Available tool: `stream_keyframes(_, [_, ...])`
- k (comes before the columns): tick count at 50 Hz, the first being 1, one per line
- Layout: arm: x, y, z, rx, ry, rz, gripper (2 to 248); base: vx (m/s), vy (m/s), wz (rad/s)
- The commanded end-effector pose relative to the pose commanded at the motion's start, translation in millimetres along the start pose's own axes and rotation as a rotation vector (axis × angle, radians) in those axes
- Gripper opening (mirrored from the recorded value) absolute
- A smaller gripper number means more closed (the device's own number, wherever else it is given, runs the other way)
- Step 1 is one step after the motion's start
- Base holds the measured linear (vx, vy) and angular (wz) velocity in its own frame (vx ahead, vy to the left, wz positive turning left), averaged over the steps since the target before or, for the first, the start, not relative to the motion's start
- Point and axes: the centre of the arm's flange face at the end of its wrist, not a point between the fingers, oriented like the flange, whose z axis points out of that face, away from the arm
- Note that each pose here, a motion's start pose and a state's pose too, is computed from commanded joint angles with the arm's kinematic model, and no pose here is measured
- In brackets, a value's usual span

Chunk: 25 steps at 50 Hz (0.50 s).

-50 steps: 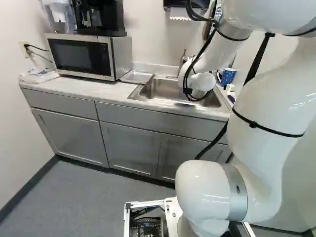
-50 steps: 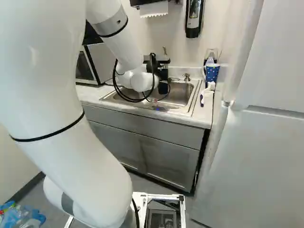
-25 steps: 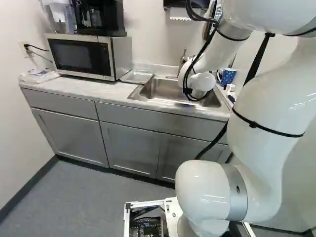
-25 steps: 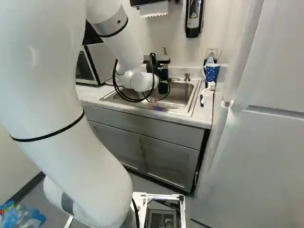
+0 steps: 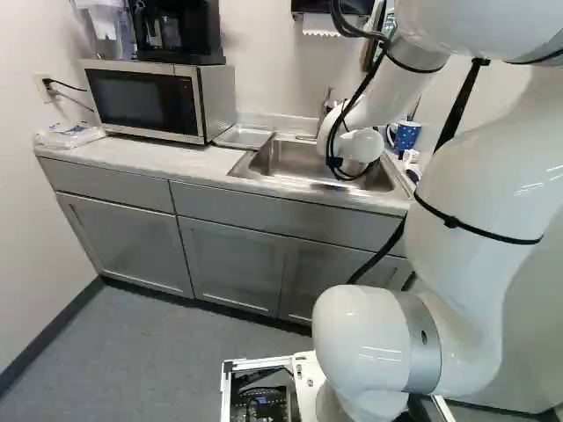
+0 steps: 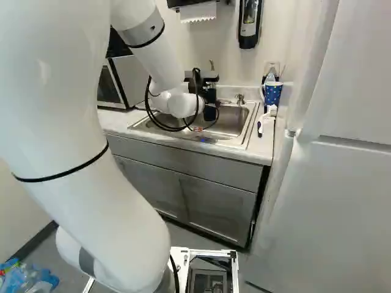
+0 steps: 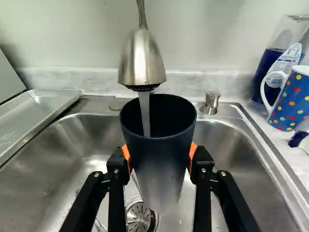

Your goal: Rinse the cup and place it in the tray

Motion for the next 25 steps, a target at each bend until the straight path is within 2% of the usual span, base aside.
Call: stream_keyframes(25, [0.0, 0.0, 0.0, 0.000, 0.000, 0.000, 126, 0.000, 0.000, 0.000])
